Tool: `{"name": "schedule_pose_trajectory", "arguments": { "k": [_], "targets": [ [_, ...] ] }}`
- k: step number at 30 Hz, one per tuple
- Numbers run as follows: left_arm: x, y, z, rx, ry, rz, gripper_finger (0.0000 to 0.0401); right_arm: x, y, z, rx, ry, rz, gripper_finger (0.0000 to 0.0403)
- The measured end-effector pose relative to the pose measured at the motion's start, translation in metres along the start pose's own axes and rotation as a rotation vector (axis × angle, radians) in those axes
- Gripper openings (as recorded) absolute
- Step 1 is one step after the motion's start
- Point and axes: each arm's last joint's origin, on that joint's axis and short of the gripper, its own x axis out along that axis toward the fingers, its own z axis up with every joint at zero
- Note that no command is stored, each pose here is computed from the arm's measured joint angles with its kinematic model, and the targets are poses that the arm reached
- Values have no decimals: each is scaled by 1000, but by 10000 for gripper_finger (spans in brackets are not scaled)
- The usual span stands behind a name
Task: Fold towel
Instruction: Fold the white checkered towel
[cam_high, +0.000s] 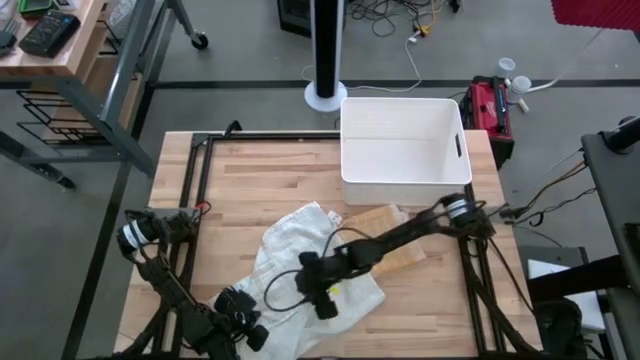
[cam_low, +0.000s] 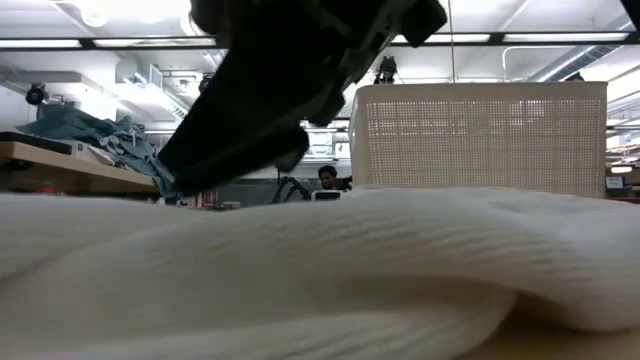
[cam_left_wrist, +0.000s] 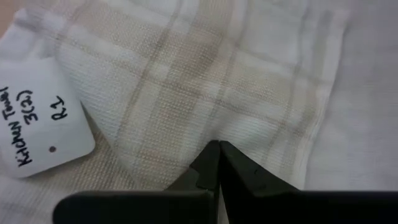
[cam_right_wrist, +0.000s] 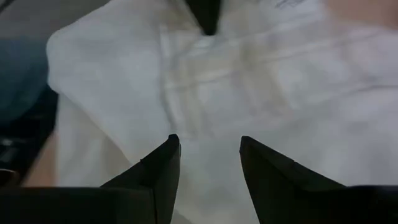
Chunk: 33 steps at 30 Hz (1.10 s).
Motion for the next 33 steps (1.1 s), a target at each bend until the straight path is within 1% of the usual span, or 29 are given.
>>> {"name": "schedule_pose_trajectory", "arguments": {
  "k": [3,5,9,13,19,21,25,28,31,33],
  "targets": [
    [2,-1,1,1,-74,-31,0,13,3,0,105,56,16,160],
    [2,-1,1,8,-78,-37,0,20,2,-3,164,84,6,160],
    [3,-4,0,16,-66,-61,0,26,-3,2,298,82,-14,160],
    [4,-6,-1,30,-60,-81,0,33,-6,0,370,84,-77,160],
    [9,-6,-5,71,-88,-85,0,44,-6,-3,472,74,-92,154],
    [11,-7,-6,77,-108,-94,0,49,-5,-8,502,90,-92,152],
    [12,-7,-5,104,-137,-108,0,60,-1,-4,539,58,-68,145],
    [12,-8,-5,140,-138,-110,0,67,-1,0,542,39,-54,136],
    [12,-8,-5,144,-137,-113,0,68,1,5,525,33,-41,115],
    [11,-8,-7,149,-135,-116,0,66,4,10,501,15,-45,89]
  ]
}}
